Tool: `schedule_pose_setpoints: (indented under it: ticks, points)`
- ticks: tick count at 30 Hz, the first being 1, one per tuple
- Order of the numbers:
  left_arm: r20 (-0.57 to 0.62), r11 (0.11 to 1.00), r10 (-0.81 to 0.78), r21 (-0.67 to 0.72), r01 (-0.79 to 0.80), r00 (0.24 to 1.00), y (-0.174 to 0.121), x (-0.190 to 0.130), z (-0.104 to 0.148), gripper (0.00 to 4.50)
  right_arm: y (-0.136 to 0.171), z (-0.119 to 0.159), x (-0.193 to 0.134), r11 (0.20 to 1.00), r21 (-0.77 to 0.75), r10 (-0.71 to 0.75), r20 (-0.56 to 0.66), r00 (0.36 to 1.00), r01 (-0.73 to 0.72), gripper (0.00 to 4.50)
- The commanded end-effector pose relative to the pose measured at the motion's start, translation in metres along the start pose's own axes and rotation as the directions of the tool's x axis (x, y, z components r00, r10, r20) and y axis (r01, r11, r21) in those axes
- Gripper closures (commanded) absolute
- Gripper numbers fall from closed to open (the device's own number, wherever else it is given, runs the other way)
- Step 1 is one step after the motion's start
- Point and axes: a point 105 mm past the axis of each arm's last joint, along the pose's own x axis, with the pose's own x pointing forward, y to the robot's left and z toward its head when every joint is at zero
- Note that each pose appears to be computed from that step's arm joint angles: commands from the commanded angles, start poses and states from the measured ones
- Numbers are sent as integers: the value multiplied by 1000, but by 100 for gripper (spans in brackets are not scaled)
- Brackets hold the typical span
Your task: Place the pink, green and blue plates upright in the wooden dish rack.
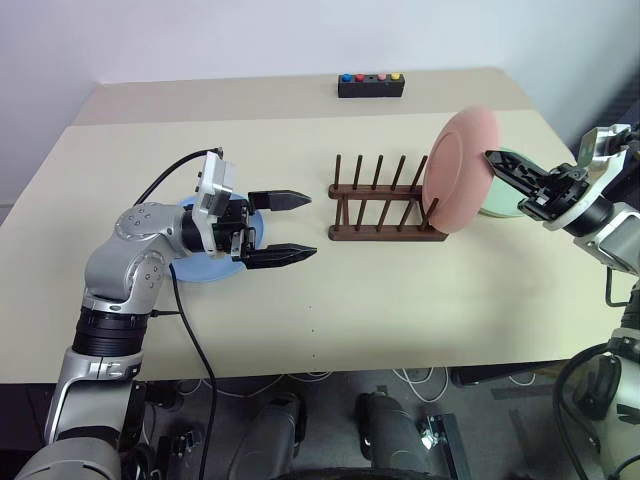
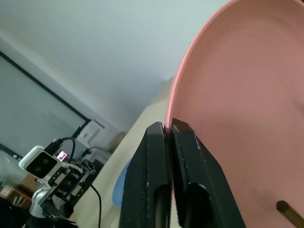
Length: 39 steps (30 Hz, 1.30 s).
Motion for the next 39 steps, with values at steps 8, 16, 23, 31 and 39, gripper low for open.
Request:
schedule_pose_setpoints:
  ticks: [8, 16, 23, 31, 39]
  points:
    - [7, 999, -10, 36, 10, 1000, -5, 0, 9, 0, 10, 36, 1, 956, -283, -61, 75, 995, 80, 6]
    - [13, 999, -20, 28, 19, 1000, -5, 3, 9, 0, -12, 87, -24, 814, -451, -218, 348, 912, 367, 6]
    - [24, 999, -27, 35, 27, 999, -5, 6, 14, 0, -76, 128, -89, 286, -490, -605, 574, 552, 824, 6]
    - [36, 998, 27, 48, -29, 999, 4, 11, 18, 0, -96, 62, -66, 181, -920, -678, 138, 722, 346, 6]
    - [-69, 971, 205, 141, -193, 976, 44, 31, 34, 0, -93, 18, -62, 420, -900, -604, -178, 776, 120, 6]
